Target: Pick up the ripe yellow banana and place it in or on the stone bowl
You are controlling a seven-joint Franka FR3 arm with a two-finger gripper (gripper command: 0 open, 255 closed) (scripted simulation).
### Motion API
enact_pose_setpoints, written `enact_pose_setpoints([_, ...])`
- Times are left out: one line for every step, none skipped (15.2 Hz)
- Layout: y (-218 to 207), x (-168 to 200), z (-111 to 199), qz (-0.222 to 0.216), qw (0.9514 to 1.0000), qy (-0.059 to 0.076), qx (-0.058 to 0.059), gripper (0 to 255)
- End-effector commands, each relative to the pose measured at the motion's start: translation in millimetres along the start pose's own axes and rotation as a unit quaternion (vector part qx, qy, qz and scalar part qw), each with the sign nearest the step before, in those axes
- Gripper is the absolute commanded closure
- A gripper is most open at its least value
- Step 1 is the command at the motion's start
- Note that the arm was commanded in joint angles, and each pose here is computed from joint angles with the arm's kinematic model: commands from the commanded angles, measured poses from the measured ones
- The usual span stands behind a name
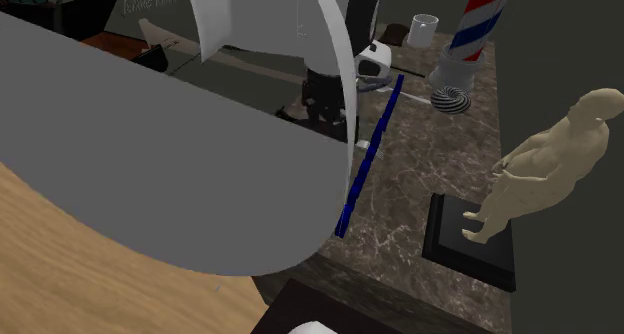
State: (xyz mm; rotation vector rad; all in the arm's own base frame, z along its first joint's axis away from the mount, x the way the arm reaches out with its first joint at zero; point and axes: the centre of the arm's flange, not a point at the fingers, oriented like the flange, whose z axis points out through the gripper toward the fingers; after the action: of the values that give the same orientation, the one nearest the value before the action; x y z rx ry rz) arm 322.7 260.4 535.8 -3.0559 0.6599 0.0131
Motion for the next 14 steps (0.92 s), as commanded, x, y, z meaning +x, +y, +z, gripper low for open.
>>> enact_pose_setpoints([-26.8, -1.0, 7.1, 0.032, 0.9995, 0.003, -0.002, 0])
enact_pose_setpoints([-39.7, -0.9, 11.3, 0.047, 0.9989, 0.005, -0.003, 0])
enact_pose_setpoints([-52.6, -0.4, 15.5, 0.062, 0.998, 0.006, -0.004, 0])
enact_pose_setpoints([-65.5, 0.5, 19.7, 0.077, 0.997, 0.008, -0.005, 0])
enact_pose_setpoints([-78.3, 1.7, 23.9, 0.092, 0.9957, 0.009, -0.007, 0])
enact_pose_setpoints([-91.1, 3.4, 28.2, 0.107, 0.9942, 0.011, -0.008, 0])
enact_pose_setpoints([-103.9, 5.5, 32.5, 0.122, 0.9925, 0.013, -0.009, 0])
enact_pose_setpoints([-116.5, 7.9, 36.9, 0.136, 0.9905, 0.014, -0.01, 0])
enact_pose_setpoints([-129.1, 10.8, 41.2, 0.151, 0.9883, 0.016, -0.012, 0])
enact_pose_setpoints([-141.5, 14.0, 45.6, 0.166, 0.9859, 0.017, -0.013, 0])
enact_pose_setpoints([-153.8, 17.6, 50.0, 0.18, 0.9833, 0.019, -0.014, 0])
enact_pose_setpoints([-166.1, 21.6, 54.4, 0.195, 0.9804, 0.02, -0.015, 0])
enact_pose_setpoints([-178.1, 26.0, 58.9, 0.21, 0.9774, 0.022, -0.016, 0])
enact_pose_setpoints([-190.1, 30.8, 63.3, 0.224, 0.9741, 0.024, -0.018, 0])
